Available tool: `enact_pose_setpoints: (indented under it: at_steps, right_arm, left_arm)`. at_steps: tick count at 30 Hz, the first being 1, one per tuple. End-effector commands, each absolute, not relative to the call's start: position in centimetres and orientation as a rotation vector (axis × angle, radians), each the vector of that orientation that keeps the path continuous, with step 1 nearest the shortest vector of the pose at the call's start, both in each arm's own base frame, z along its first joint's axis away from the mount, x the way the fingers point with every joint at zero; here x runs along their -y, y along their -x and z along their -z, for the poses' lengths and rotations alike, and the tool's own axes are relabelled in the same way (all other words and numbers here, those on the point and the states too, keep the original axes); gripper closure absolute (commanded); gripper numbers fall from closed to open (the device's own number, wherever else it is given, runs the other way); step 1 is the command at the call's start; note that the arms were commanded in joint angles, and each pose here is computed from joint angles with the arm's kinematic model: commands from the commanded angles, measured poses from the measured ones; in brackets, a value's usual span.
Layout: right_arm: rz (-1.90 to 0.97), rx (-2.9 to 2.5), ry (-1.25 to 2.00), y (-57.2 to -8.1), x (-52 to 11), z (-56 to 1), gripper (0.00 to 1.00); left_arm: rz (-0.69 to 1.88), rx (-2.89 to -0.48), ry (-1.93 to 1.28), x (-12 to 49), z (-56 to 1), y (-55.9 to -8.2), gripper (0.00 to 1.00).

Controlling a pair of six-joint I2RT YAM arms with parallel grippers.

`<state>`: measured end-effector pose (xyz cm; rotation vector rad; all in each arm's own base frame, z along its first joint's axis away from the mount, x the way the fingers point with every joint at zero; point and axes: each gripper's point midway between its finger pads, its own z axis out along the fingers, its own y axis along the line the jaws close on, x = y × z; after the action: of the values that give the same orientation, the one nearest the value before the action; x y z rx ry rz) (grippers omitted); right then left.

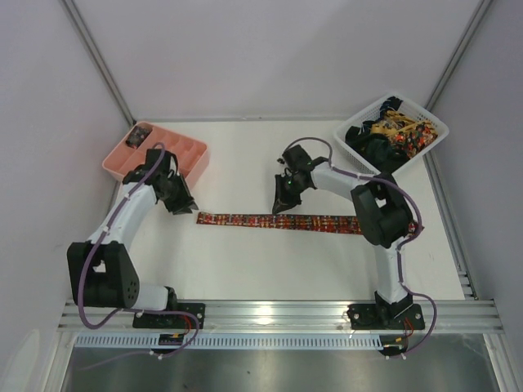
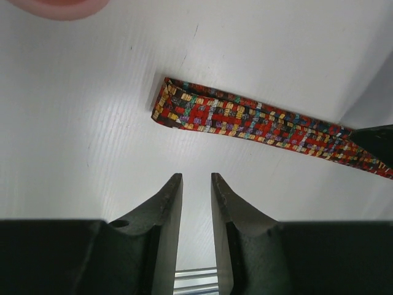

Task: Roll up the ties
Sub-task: Roll the tie

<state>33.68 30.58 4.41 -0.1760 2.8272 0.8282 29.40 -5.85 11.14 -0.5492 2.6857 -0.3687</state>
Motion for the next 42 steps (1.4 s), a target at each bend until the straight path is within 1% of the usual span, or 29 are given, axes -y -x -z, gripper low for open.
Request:
enact_pose_setpoints:
  at_steps: [1,4,7,14,18,21,23,25,26,28,29,30,31,32,33,34,35,38,39,40,42]
  right_arm:
    - [-0.965,-2.758,0.263,-34.3,-34.0,-6.5,0.89]
    - [-0.911,-2.807,0.287,-32.7,-34.0,-4.7,0.9]
    - [-0.865,-2.794,0.298,-32.1,-33.4,-4.3,0.9]
    - [-0.631,-2.871,0.246,-30.6,-28.4,-1.1,0.9]
    - [-0.565,-2.89,0.177,-29.6,-25.1,-0.7,0.91]
    - [-0.547,-2.879,0.181,-29.1,-23.7,-1.0,0.9]
    - [-0.574,-2.866,0.22,-29.0,-23.7,-1.9,0.89]
    - [-0.623,-2.809,0.292,-29.6,-25.4,-4.1,0.88]
    - [-0.645,-2.774,0.347,-29.8,-26.3,-5.1,0.87]
    - [-0.722,-2.674,0.447,-31.1,-29.6,-8.4,0.79]
    - [-0.774,-2.65,0.524,-30.5,-31.7,-9.3,0.75]
    - [-0.814,-2.661,0.563,-30.2,-33.2,-9.0,0.7]
    - [-0.872,-2.613,0.589,-30.9,-35.2,-10.5,0.69]
    - [-0.952,-2.609,0.635,-29.8,-37.0,-10.8,0.68]
    - [-1.018,-2.598,0.632,-29.8,-38.4,-11.1,0.69]
    - [-1.063,-2.624,0.632,-29.7,-39.5,-10.1,0.7]
    - [-1.162,-2.596,0.654,-29.5,-41.1,-11.3,0.71]
    - [-1.342,-2.59,0.602,-29.5,-44.0,-10.8,0.8]
    - [-1.384,-2.564,0.589,-29.8,-44.9,-11.0,0.86]
    - [-1.415,-2.582,0.565,-29.7,-45.4,-10.6,0.9]
    - [-1.415,-2.601,0.548,-29.6,-45.8,-9.9,0.94]
  left_arm:
    - [0.366,-2.635,0.534,5.4,-12.6,-28.8,0.7]
    - [0.355,-2.619,0.535,5.2,-12.9,-28.3,0.7]
    - [0.342,-2.617,0.532,5.0,-12.9,-28.0,0.69]
    - [0.378,-2.604,0.541,5.4,-13.3,-28.3,0.69]
    - [0.399,-2.613,0.539,5.7,-12.9,-28.2,0.69]
    - [0.422,-2.634,0.53,6.1,-12.3,-28.2,0.69]
    - [0.492,-2.643,0.503,7.0,-12.1,-28.1,0.71]
    - [0.526,-2.648,0.5,7.4,-11.8,-28.4,0.76]
    - [0.53,-2.649,0.502,7.4,-11.7,-28.5,0.76]
    - [0.552,-2.651,0.506,7.7,-11.4,-28.7,0.77]
    - [0.565,-2.653,0.505,7.9,-11.3,-28.7,0.77]
    - [0.574,-2.65,0.506,8.0,-11.3,-28.8,0.77]
    - [0.577,-2.653,0.511,8.0,-11.1,-28.8,0.78]
    - [0.594,-2.654,0.509,8.2,-11.1,-28.8,0.79]
    - [0.602,-2.657,0.51,8.3,-11.0,-28.8,0.8]
    - [0.612,-2.654,0.513,8.4,-10.9,-28.8,0.82]
    - [0.627,-2.653,0.513,8.6,-10.9,-28.8,0.82]
    - [0.689,-2.661,0.521,9.4,-10.4,-28.7,0.86]
    - [0.706,-2.66,0.523,9.5,-10.4,-28.6,0.88]
    - [0.714,-2.659,0.527,9.7,-10.2,-28.6,0.9]
    - [0.74,-2.657,0.524,10.0,-10.1,-28.6,0.93]
